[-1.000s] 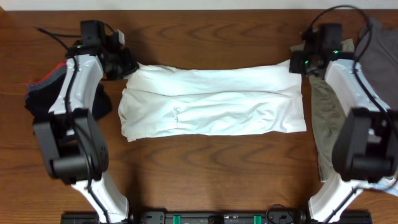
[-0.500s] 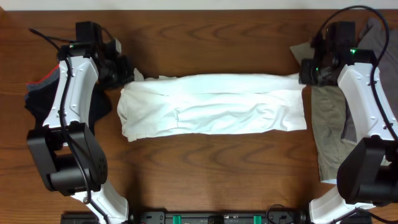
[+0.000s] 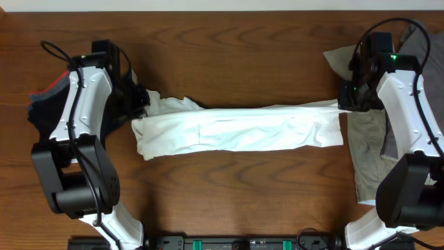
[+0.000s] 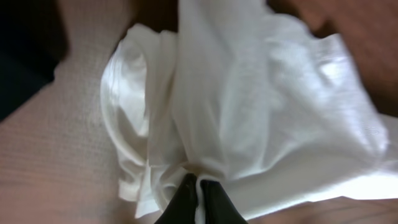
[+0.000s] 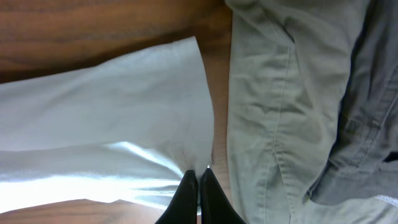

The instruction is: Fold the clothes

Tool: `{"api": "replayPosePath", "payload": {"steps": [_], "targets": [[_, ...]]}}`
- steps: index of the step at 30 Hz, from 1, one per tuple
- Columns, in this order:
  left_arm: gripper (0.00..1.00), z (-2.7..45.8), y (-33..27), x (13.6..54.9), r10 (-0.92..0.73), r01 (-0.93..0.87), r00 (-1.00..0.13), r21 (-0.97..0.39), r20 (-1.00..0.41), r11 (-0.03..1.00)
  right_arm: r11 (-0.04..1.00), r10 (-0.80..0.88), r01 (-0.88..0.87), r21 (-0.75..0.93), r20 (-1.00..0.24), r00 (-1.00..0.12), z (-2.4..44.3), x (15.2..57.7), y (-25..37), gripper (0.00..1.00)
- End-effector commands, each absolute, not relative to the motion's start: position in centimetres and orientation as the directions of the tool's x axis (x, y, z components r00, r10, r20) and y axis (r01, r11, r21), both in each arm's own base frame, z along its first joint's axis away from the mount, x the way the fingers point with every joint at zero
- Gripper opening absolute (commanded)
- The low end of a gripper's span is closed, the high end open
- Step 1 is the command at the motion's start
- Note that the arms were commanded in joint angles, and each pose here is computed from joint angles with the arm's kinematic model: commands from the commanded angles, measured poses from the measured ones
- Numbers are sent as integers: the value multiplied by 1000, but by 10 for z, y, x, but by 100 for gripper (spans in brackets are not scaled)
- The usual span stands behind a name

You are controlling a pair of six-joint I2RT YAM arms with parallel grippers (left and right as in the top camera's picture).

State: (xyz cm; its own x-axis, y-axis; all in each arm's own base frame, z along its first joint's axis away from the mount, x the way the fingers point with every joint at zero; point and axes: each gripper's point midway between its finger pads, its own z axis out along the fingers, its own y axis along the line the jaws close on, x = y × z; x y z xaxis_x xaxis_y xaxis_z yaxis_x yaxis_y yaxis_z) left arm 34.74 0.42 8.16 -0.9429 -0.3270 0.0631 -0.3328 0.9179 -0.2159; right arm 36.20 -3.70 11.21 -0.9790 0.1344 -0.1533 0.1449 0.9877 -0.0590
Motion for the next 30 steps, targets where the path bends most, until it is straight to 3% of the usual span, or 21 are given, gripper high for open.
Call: {"api": "replayPosePath", "payload": {"steps": [1,8,12,19,22,25,30], "targets": [[6,72,11,335,-318,-329,-944,-174,92,928,984,129,145,-99,-153,-980,117,357,-47,2],[6,61,9,322,-317,-337,-939,-164,136,927,987,124,130,-93,-69,-990,103,336,-43,2],[6,60,9,320,-317,-338,-938,-162,144,927,988,114,114,-101,-3,-993,91,319,-43,16],[6,60,9,319,-317,-339,-937,-162,145,927,990,113,116,-85,-35,-993,88,327,-40,16],[7,60,9,317,-317,-340,-936,-161,153,927,995,89,88,43,-40,-995,88,331,-17,13],[7,60,8,314,-317,-343,-934,-157,168,926,967,-42,-58,248,-68,-997,93,333,24,13],[7,59,7,306,-316,-347,-928,-151,197,926,935,-118,-144,323,-99,-988,95,334,52,13]]}}
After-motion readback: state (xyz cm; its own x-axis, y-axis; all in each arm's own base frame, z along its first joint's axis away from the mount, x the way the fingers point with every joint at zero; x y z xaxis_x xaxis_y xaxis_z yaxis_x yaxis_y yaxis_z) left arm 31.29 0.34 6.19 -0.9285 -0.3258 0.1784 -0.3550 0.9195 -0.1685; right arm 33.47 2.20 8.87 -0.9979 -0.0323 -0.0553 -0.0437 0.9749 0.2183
